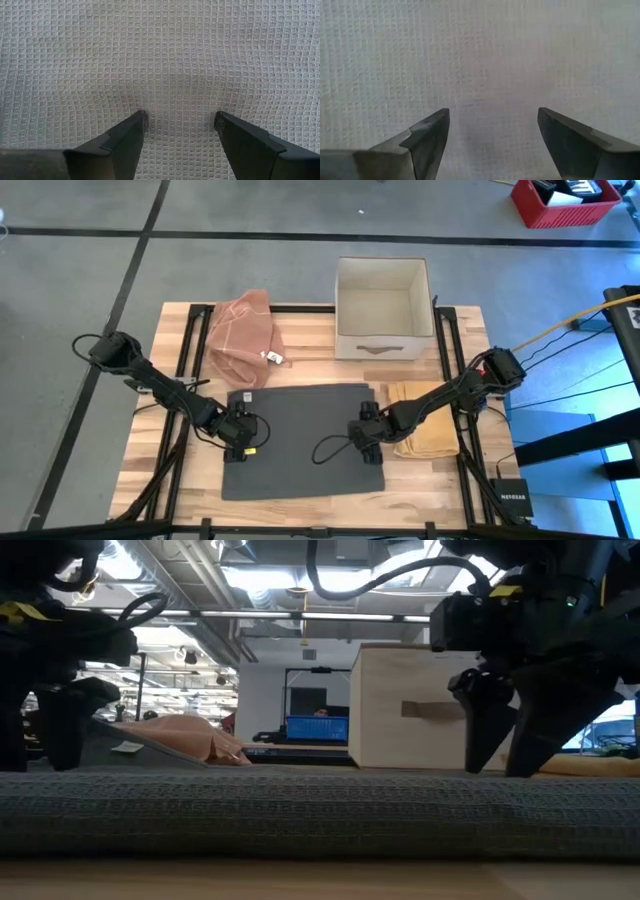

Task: Fold towel
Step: Fold the gray towel

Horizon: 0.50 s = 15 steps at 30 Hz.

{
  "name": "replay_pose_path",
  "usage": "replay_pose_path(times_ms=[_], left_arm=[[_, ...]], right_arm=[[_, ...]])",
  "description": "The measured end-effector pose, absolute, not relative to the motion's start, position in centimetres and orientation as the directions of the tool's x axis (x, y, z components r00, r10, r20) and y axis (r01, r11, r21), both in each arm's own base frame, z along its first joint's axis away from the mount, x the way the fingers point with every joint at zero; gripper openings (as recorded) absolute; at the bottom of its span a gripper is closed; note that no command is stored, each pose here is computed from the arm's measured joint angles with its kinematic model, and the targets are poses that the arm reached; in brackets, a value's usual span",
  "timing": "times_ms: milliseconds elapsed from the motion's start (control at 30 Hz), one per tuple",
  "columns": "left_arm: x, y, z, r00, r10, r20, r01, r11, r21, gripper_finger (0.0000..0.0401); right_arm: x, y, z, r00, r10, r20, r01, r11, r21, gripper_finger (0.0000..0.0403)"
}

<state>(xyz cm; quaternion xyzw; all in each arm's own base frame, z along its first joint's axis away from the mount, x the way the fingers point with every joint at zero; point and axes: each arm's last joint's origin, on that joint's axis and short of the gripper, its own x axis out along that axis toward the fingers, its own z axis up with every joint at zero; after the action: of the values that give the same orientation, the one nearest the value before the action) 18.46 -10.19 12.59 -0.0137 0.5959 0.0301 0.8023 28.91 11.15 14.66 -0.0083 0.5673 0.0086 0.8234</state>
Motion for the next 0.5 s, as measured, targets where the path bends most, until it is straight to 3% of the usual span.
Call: replay_pose_path(times_ms=[500], left_arm=[[18.3, -10.2, 12.5, 0.28, 0.029, -0.959, -0.09, 0.996, 0.004, 0.0241]], right_arm=[[27.7, 10.7, 12.9, 0.301, -0.004, -0.954, 0.0, 1.0, -0.004, 0.0307]])
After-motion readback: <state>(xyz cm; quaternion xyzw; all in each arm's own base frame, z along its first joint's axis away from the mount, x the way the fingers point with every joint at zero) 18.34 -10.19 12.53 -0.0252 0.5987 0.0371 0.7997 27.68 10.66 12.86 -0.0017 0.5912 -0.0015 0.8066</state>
